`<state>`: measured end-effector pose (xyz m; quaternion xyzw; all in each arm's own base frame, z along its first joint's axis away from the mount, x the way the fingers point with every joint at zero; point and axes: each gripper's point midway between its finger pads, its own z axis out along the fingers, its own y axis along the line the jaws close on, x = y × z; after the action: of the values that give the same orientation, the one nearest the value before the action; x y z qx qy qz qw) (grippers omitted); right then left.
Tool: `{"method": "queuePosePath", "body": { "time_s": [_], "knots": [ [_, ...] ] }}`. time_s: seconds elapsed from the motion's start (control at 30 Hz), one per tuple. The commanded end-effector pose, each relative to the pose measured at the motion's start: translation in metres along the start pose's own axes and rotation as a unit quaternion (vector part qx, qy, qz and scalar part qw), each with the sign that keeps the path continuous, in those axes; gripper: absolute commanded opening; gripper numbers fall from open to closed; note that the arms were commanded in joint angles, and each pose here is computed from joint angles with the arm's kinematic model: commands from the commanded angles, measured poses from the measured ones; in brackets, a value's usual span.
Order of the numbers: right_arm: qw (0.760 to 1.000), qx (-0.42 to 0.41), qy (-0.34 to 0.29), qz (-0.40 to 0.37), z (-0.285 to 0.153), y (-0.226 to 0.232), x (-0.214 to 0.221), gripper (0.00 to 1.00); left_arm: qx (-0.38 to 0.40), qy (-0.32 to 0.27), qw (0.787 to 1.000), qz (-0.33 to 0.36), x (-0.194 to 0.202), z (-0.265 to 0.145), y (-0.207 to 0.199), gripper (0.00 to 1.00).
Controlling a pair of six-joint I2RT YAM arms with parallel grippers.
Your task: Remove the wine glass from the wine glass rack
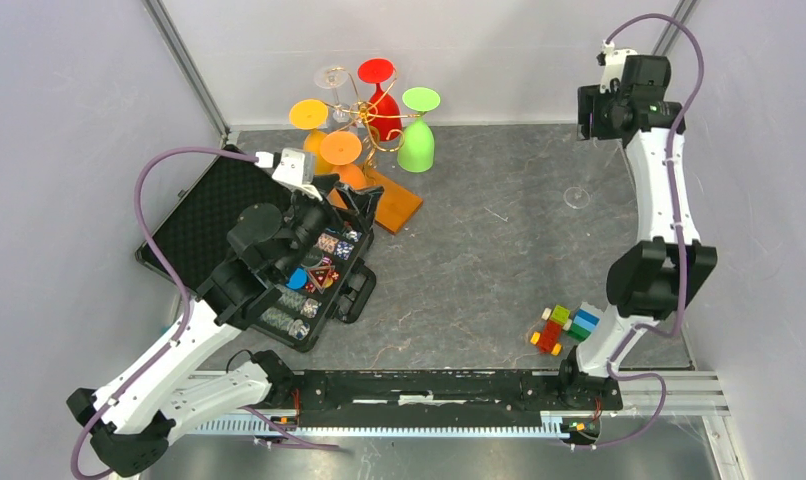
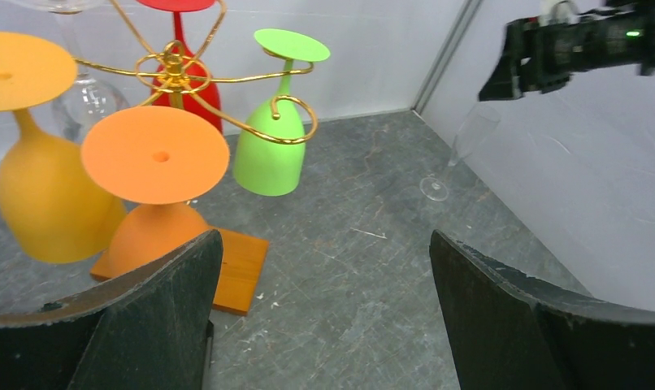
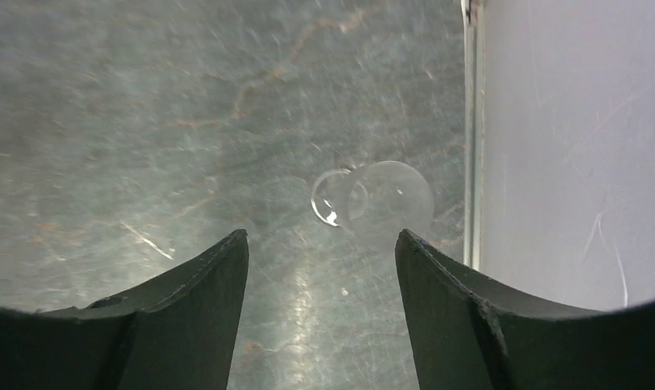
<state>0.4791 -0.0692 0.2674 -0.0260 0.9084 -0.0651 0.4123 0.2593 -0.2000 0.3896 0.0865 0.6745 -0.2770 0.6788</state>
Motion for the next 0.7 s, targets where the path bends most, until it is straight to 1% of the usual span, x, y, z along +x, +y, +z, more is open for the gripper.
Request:
{"method": "queuePosePath", "body": {
  "time_s": [0.0, 0.03, 0.07, 0.1, 0.13, 0.17, 0.27, 0.4, 0.47, 0.57, 0.67],
  "knots": [
    [0.988, -0.064, -0.134, 0.033, -0.055, 0.023, -0.049, 0.69, -0.061, -0.016, 0.998, -0.023, -0.023, -0.004, 0.019, 1.0],
    [0.983, -0.087, -0.158, 0.041, -0.065, 0.032, -0.052, 0.67, -0.069, -0.016, 0.997, -0.04, -0.025, -0.004, 0.02, 1.0],
    [0.978, -0.109, -0.168, 0.064, -0.067, 0.043, -0.046, 0.65, -0.072, -0.016, 0.996, -0.055, -0.029, -0.002, 0.02, 1.0],
    [0.967, -0.13, -0.204, 0.076, -0.082, 0.053, -0.05, 0.64, -0.072, -0.017, 0.995, -0.068, -0.034, -0.001, 0.02, 1.0],
    [0.96, -0.155, -0.213, 0.091, -0.083, 0.066, -0.039, 0.64, -0.068, -0.016, 0.994, -0.079, -0.037, 0.002, 0.018, 1.0],
    [0.948, -0.182, -0.239, 0.102, -0.095, 0.079, -0.035, 0.64, -0.069, -0.014, 0.993, -0.09, -0.039, 0.005, 0.02, 1.0],
    [0.92, -0.24, -0.279, 0.134, -0.12, 0.105, -0.021, 0.64, -0.065, -0.009, 0.988, -0.143, -0.048, 0.012, 0.025, 0.98],
    [0.897, -0.283, -0.298, 0.164, -0.144, 0.124, -0.001, 0.64, -0.029, -0.008, 0.978, -0.207, -0.049, 0.022, 0.034, 0.95],
    [0.887, -0.306, -0.3, 0.174, -0.152, 0.134, 0.01, 0.64, -0.036, -0.006, 0.973, -0.229, -0.045, 0.027, 0.045, 0.93],
    [0.874, -0.337, -0.298, 0.185, -0.161, 0.15, 0.027, 0.64, -0.059, -0.008, 0.968, -0.242, -0.039, 0.028, 0.061, 0.91],
    [0.866, -0.356, -0.295, 0.189, -0.167, 0.16, 0.041, 0.64, -0.076, -0.019, 0.967, -0.243, -0.038, 0.026, 0.071, 0.85]
  ]
}}
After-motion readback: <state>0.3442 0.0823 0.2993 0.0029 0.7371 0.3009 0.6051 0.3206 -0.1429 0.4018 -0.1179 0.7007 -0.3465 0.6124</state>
